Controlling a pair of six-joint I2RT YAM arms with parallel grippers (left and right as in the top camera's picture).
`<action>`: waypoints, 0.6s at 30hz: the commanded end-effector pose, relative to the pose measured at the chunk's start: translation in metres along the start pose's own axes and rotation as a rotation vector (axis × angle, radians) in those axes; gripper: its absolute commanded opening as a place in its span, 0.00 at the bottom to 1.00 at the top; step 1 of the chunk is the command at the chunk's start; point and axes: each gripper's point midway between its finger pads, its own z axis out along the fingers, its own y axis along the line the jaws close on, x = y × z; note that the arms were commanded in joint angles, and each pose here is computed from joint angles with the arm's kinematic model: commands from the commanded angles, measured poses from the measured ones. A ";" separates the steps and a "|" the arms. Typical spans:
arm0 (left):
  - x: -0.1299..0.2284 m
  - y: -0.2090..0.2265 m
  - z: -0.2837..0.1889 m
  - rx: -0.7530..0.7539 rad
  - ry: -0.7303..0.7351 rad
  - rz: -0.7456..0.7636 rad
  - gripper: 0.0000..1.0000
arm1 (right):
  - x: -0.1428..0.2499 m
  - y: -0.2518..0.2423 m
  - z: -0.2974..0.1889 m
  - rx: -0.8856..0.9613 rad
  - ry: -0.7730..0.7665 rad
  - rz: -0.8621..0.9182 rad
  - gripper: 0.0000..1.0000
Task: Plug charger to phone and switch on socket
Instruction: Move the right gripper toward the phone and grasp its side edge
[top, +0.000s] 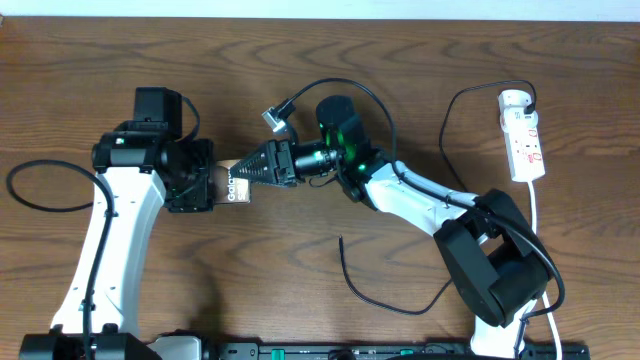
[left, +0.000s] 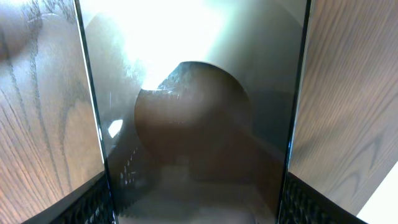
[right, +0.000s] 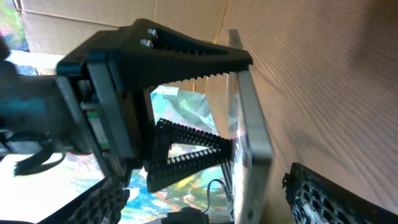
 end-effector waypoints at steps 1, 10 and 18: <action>0.004 -0.002 -0.005 0.018 -0.009 0.013 0.07 | 0.001 0.007 0.009 0.003 -0.007 -0.025 0.80; 0.006 -0.002 -0.004 0.018 0.001 0.007 0.07 | 0.004 -0.003 0.012 0.042 -0.016 0.009 0.71; 0.015 -0.001 -0.005 0.016 0.050 -0.004 0.07 | 0.007 -0.009 0.018 0.076 -0.022 0.017 0.63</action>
